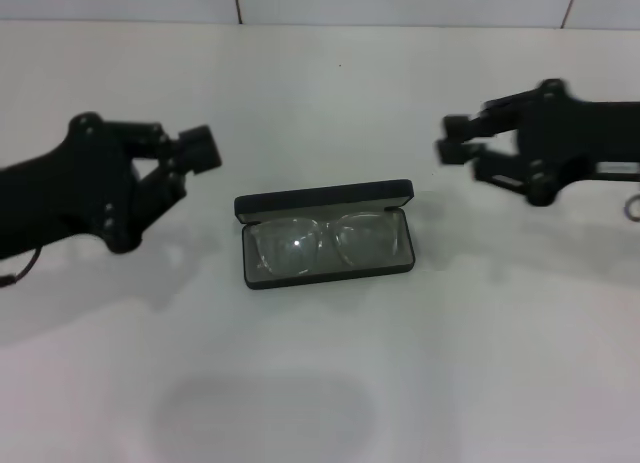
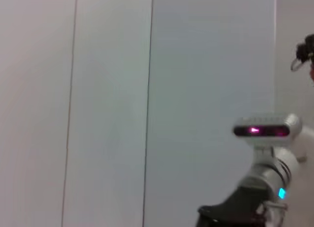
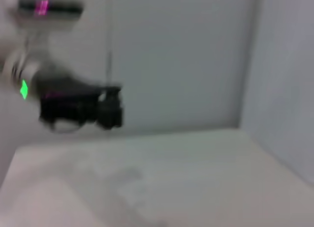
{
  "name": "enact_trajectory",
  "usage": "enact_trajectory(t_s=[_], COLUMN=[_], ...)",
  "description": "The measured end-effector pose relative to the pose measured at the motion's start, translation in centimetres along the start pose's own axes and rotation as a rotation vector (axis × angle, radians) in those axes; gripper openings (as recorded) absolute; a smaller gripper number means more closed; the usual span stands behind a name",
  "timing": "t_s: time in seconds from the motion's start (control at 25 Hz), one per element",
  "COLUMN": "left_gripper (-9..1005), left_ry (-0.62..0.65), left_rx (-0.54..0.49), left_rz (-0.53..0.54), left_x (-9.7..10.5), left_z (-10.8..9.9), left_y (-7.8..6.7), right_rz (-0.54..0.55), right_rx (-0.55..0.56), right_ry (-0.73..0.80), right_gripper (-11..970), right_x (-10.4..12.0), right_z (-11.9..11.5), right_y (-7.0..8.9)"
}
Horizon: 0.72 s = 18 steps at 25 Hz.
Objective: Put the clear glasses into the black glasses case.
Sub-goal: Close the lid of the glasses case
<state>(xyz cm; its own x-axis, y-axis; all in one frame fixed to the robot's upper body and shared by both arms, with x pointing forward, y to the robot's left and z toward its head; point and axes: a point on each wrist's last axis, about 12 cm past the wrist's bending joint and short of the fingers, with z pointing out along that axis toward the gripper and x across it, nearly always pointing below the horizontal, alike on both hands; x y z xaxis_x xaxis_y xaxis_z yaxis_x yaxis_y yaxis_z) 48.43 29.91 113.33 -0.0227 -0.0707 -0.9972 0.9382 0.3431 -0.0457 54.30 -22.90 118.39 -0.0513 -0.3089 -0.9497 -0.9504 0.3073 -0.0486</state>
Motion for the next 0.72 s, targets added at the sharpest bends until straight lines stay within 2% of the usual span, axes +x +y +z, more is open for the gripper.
enact_trajectory(t_s=[0.12,0.28,0.4,0.48,0.72], left_gripper=[54,54,54,54,58], left_ry=[-0.013,-0.018,-0.001,0.020,0.133], left_rx=[-0.010,-0.052,-0.090,-0.111,-0.102], left_rz=[-0.010,-0.049,-0.072,-0.094,-0.127], left_x=[-0.1,0.1,0.3,0.8,2.7], left_z=[1.5,4.6,6.8,7.7,10.3], left_y=[1.3,3.7,5.3,5.9,5.9], right_rz=[0.151,0.223,0.241,0.256,0.309], right_rx=[0.031,0.048,0.079,0.085,0.101], right_ry=[-0.184,-0.355,-0.357,-0.348,-0.354], right_gripper=[198,197,197,197,196], right_x=[3.9,7.1,8.4,8.9,10.0], right_z=[-3.1,-5.6,-6.4,-6.4,-6.4], right_y=[-0.3,0.5,0.9,1.2,1.8])
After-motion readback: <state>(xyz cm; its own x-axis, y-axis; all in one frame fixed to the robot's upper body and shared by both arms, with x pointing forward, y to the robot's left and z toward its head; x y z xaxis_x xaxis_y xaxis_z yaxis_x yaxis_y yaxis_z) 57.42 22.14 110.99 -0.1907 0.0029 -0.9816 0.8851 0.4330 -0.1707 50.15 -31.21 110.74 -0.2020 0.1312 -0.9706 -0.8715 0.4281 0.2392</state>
